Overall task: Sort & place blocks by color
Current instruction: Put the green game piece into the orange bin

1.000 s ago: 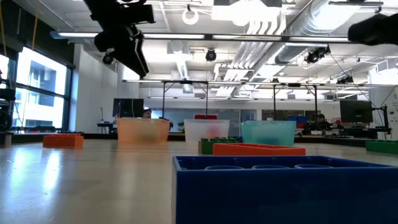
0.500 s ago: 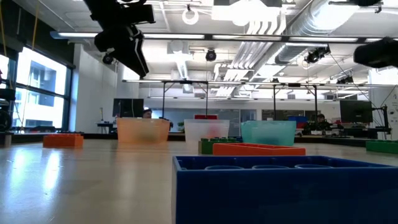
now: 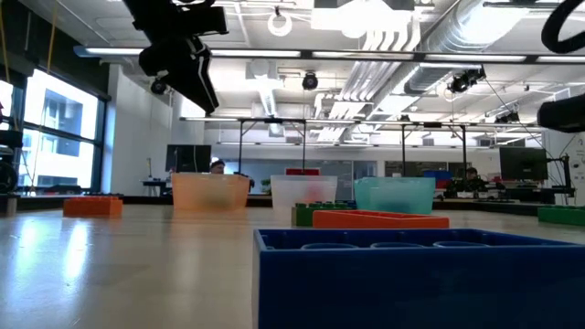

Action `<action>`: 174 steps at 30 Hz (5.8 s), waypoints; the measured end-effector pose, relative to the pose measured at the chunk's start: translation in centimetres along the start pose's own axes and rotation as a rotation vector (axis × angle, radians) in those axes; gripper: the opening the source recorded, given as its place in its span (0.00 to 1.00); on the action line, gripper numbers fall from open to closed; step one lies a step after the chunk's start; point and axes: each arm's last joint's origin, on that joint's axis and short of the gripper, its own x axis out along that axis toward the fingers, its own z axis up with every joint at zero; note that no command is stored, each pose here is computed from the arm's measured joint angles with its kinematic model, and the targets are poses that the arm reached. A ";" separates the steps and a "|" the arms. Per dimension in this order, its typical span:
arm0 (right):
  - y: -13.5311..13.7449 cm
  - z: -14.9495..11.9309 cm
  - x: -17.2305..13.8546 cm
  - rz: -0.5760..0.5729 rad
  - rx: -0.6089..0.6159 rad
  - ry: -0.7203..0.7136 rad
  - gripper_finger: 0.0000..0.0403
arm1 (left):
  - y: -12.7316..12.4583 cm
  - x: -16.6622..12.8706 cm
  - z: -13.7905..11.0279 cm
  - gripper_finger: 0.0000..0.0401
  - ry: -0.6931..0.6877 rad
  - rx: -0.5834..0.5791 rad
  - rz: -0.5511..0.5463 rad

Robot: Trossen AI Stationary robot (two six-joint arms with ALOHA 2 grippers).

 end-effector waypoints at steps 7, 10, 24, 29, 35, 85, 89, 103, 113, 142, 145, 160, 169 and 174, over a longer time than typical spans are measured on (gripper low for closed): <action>-0.1 -0.1 1.1 0.016 0.000 -0.052 0.55 | 0.0 0.0 0.0 0.57 0.000 -0.008 0.000; -0.1 -0.1 1.6 0.012 0.003 -0.033 0.51 | 0.0 0.0 0.0 0.57 0.000 -0.008 0.000; -0.2 0.7 2.0 -0.005 0.188 -0.006 0.28 | 0.0 0.0 0.0 0.57 -0.004 -0.032 0.001; -1.3 2.9 0.7 -0.050 0.268 -0.095 0.28 | 0.0 0.0 0.3 0.57 -0.031 -0.127 0.002; -3.5 5.2 -1.7 -0.158 0.320 -0.211 0.28 | 0.1 0.0 0.9 0.57 -0.084 -0.264 -0.106; -20.0 10.3 -12.6 -1.028 0.200 -0.408 0.28 | 2.8 -0.1 4.8 0.53 -0.445 -0.876 -0.494; -20.3 10.5 -12.8 -1.043 0.226 -0.435 0.28 | 3.1 0.1 4.7 0.53 -0.446 -0.877 -0.480; -21.2 10.8 -13.4 -1.022 0.248 -0.529 0.28 | 3.4 0.7 4.8 0.52 -0.460 -0.850 -0.454; -21.3 10.7 -13.4 -1.017 0.251 -0.528 0.28 | 3.5 0.6 4.9 0.33 -0.473 -0.829 -0.441; -21.3 10.5 -13.6 -1.114 0.338 -0.495 0.63 | 3.3 1.4 3.5 0.20 -0.361 -0.580 -0.177; -21.0 10.5 -13.6 -1.118 0.361 -0.508 0.63 | 3.6 1.7 2.6 0.20 -0.265 -0.547 -0.047; -16.5 11.7 -13.3 -1.073 0.343 -0.592 0.64 | 9.6 3.9 -2.1 0.20 0.030 -0.579 0.146; -15.1 11.6 -12.9 -1.026 0.396 -0.625 0.64 | 13.9 6.0 -4.2 0.20 0.025 -0.725 0.130; -14.9 11.6 -12.8 -1.020 0.398 -0.630 0.64 | 15.7 7.7 -5.1 0.20 -0.008 -0.787 0.105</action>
